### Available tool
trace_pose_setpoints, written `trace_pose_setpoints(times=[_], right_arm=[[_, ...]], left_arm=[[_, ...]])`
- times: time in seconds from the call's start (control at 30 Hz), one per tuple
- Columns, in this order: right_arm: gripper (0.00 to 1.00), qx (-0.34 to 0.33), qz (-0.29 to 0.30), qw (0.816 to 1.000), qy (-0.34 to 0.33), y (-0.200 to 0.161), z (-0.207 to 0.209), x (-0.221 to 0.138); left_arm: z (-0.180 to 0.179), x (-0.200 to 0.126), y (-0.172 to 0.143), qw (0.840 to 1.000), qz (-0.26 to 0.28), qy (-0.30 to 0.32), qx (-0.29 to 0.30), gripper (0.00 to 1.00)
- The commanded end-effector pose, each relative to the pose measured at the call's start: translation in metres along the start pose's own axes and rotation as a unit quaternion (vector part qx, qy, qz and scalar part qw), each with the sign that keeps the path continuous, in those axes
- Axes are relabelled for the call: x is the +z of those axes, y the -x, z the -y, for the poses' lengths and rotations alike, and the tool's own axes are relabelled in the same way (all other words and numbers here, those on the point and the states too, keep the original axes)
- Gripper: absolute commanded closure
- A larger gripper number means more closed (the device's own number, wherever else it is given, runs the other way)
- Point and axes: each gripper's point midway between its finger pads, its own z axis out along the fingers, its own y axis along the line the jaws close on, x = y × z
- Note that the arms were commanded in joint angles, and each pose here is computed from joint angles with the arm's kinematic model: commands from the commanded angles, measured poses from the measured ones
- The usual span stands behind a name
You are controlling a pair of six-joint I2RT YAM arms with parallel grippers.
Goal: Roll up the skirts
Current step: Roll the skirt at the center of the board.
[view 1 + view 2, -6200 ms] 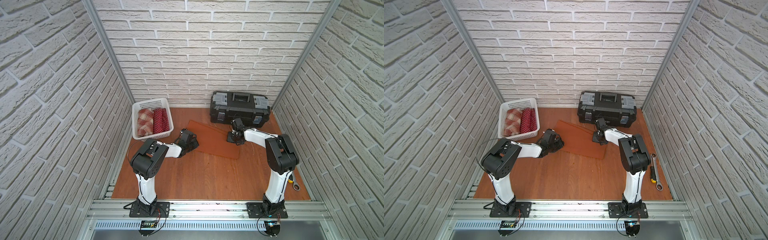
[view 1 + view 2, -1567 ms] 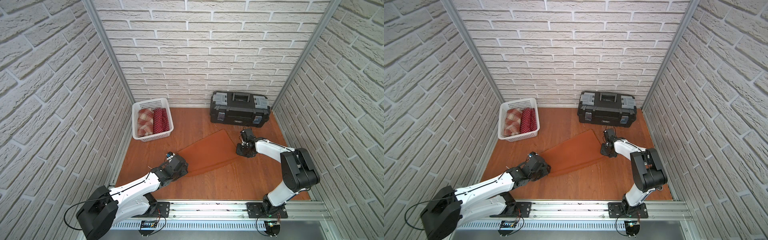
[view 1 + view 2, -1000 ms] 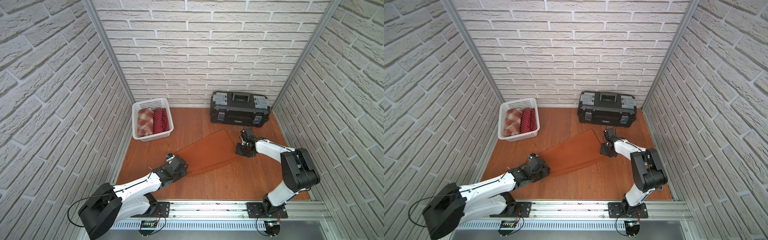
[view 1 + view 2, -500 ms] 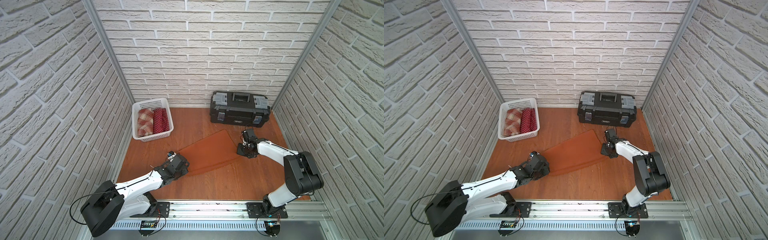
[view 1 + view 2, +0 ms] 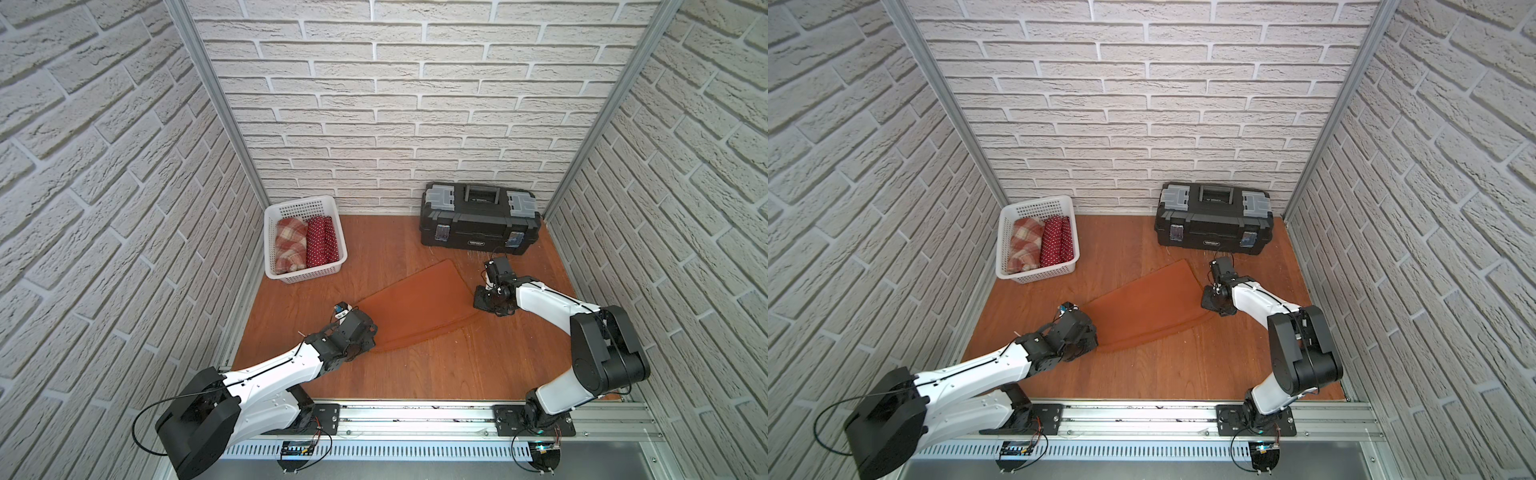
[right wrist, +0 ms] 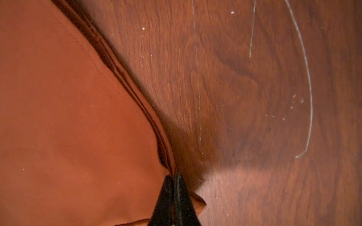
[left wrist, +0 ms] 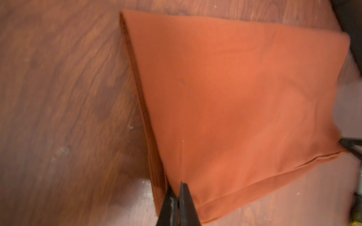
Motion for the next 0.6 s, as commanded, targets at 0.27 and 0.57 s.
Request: trace_pose_setpoints(times=[0.27, 0.57], right_arm=[[0.76, -0.007, 0.003, 1.0, 0.009, 0.002, -0.003, -0.012], [0.98, -0.003, 0.009, 1.0, 0.027, 0.002, -0.009, -0.019]], left_arm=[[0.022, -0.001, 0.013, 1.0, 0.018, -0.022, 0.011, 1.0], [0.029, -0.007, 0.019, 0.999, 0.024, -0.033, 0.011, 1.0]])
